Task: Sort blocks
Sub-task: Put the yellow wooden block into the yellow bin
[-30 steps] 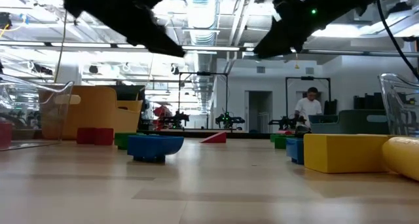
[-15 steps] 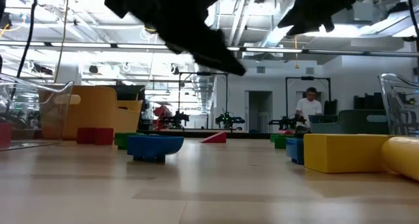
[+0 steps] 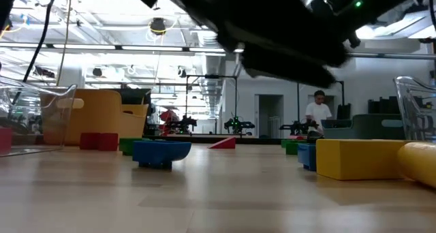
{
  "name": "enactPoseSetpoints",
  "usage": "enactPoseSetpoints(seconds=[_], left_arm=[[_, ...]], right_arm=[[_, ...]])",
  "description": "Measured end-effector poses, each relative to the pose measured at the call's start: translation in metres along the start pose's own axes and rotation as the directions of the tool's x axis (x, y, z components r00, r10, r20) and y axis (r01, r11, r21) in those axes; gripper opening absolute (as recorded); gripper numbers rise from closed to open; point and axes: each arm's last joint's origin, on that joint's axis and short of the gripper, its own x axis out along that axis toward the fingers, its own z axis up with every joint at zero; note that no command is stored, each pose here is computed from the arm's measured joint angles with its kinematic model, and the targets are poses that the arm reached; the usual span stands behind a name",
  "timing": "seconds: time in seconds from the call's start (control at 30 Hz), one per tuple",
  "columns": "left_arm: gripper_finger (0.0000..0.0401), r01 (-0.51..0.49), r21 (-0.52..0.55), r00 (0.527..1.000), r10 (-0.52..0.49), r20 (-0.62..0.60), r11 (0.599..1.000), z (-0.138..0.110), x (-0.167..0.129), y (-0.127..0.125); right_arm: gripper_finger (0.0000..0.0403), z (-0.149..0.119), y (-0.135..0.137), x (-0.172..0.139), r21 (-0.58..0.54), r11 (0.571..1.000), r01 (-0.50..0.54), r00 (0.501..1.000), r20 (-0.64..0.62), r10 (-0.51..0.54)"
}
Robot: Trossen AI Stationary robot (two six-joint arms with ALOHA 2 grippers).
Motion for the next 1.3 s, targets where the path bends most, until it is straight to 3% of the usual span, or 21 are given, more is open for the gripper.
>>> enactPoseSetpoints(seconds=[0.23,0.37,0.53,0.8,1.07,1.3], left_arm=[[0.0226,-0.015,-0.042,1.000,0.014,-0.024,0.999,-0.003,0.036,-0.001],[0.0226,-0.079,-0.040,0.996,0.077,-0.039,0.996,-0.009,0.053,0.001],[0.0226,-0.178,-0.022,0.984,0.177,-0.036,0.984,-0.009,0.052,0.004],[0.0226,-0.206,-0.024,0.978,0.205,-0.047,0.978,-0.008,0.050,0.005],[0.0226,-0.232,-0.054,0.970,0.227,-0.086,0.971,-0.012,0.051,0.026],[0.0226,-0.242,-0.029,0.963,0.237,-0.130,0.970,-0.018,0.051,0.029]], right_arm=[[0.0249,0.006,-0.001,-0.024,0.005,0.999,-0.040,0.997,0.062,0.039],[0.0249,0.003,0.000,-0.036,0.000,0.999,-0.036,0.997,0.064,0.036],[0.0249,0.000,0.007,-0.048,-0.014,1.000,-0.021,0.996,0.084,0.022],[0.0249,-0.002,0.011,-0.059,-0.019,1.000,-0.023,0.993,0.114,0.025],[0.0249,-0.002,0.012,-0.061,-0.033,0.999,-0.010,0.993,0.121,0.014],[0.0249,-0.002,0.012,-0.061,-0.035,0.999,-0.009,0.993,0.121,0.014]])
